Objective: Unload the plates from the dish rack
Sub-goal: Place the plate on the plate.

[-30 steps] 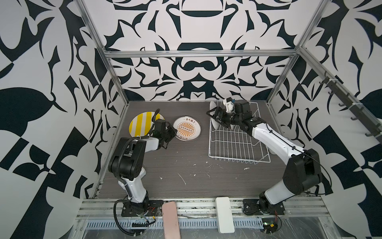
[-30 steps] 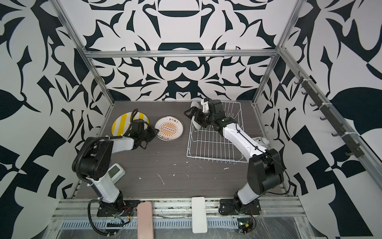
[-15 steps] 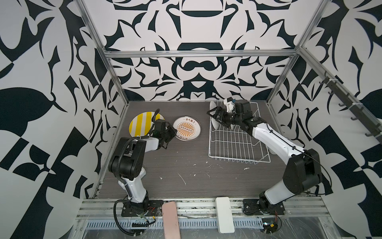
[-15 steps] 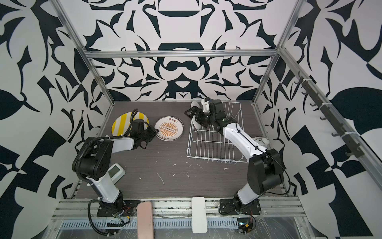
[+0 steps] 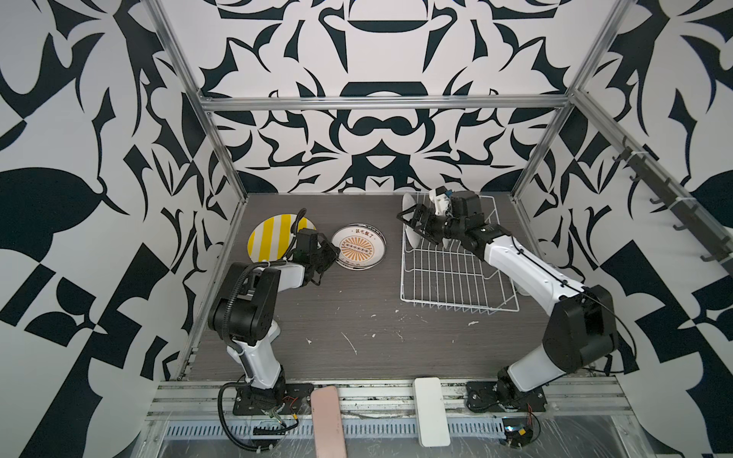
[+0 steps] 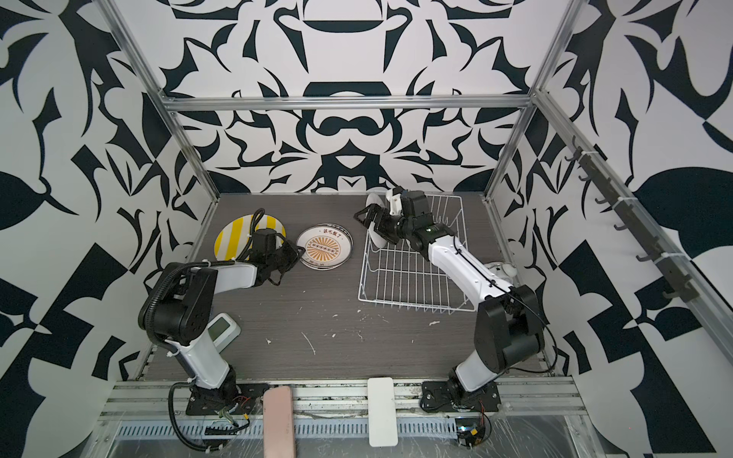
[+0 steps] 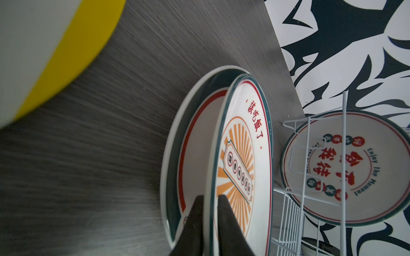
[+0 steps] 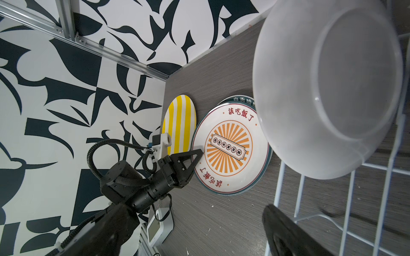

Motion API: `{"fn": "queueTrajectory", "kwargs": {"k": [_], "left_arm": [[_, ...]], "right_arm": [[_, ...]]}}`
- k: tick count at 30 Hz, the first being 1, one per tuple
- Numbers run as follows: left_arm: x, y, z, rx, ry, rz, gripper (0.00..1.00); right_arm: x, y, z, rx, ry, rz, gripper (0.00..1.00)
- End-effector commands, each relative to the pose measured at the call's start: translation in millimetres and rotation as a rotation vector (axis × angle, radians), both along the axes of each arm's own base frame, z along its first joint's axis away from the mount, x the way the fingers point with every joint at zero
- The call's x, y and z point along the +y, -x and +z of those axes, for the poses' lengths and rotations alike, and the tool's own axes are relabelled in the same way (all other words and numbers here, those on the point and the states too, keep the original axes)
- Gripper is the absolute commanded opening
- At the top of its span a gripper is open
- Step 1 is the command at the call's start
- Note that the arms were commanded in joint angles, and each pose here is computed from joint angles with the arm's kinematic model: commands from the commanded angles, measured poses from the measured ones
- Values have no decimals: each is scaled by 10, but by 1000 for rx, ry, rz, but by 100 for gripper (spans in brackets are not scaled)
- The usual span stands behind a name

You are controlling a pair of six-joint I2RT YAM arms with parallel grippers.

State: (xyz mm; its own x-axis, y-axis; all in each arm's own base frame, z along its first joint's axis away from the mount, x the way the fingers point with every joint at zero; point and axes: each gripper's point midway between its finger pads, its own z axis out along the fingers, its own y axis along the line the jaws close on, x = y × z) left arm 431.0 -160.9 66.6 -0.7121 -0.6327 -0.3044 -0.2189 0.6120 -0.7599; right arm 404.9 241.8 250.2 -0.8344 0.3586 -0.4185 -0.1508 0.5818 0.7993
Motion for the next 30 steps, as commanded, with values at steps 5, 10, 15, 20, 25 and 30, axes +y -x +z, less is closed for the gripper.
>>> {"fn": "queueTrajectory", "kwargs": {"k": [5, 10, 15, 20, 25, 30], "left_arm": [[-29, -117, 220, -56, 13, -10, 19], [-28, -123, 227, -52, 12, -11, 24], [-36, -122, 218, -45, 8, -17, 36], [-41, -120, 215, -37, 0, -28, 48], [-83, -109, 243, -19, -14, -64, 57], [-81, -97, 192, 21, -34, -75, 63]], "right_arm": [[-2, 13, 251, -64, -14, 16, 99], [0, 12, 257, -65, -15, 17, 99], [-9, 11, 252, -64, -14, 15, 99], [-19, 11, 246, -62, -15, 14, 99], [-25, 5, 238, -60, -14, 13, 99], [-25, 9, 243, -60, -16, 13, 99]]}}
